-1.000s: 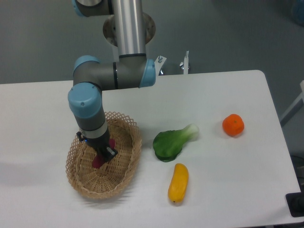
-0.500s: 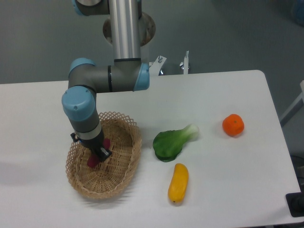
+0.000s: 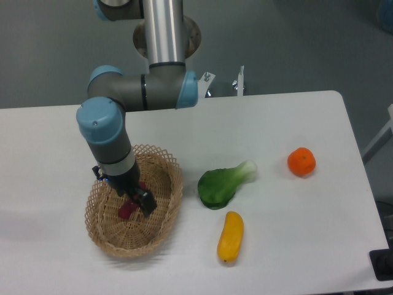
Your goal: Place the sweet potato in the basket
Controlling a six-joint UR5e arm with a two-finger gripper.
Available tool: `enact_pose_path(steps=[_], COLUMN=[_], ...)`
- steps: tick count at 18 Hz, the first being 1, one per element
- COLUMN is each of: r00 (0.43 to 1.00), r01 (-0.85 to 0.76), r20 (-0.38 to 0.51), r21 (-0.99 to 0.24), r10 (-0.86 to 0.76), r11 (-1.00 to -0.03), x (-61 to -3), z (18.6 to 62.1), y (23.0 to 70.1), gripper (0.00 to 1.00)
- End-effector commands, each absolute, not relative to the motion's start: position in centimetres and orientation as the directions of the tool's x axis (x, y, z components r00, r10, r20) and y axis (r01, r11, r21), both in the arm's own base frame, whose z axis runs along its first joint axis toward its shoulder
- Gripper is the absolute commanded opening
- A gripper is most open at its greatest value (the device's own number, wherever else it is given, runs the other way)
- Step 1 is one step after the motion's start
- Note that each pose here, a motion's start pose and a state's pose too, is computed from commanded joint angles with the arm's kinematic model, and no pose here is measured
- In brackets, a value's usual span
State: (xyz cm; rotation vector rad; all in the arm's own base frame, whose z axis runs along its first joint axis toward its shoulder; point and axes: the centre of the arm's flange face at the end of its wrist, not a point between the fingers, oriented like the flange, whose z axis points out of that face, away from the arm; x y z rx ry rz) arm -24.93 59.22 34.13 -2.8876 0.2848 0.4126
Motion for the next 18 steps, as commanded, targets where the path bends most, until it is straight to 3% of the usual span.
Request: enact_pose_path(steps=[6,13,18], r00=[0.931,0.925,0.889], r01=[-0.110,-0.218,-0.378], r20=[-0.364,-0.334,-0.287], r21=[-0.239,-0.082,-0.020], r10=[-0.017,-0.179,-0.357], r11=[-0.965,-0.972,-0.926], x=[-35.5,-44.5,-49.5], z=[41.4,43.4,45.1], y=[55.6,48.7,41.3], gripper=[1.00,1.00,1.00])
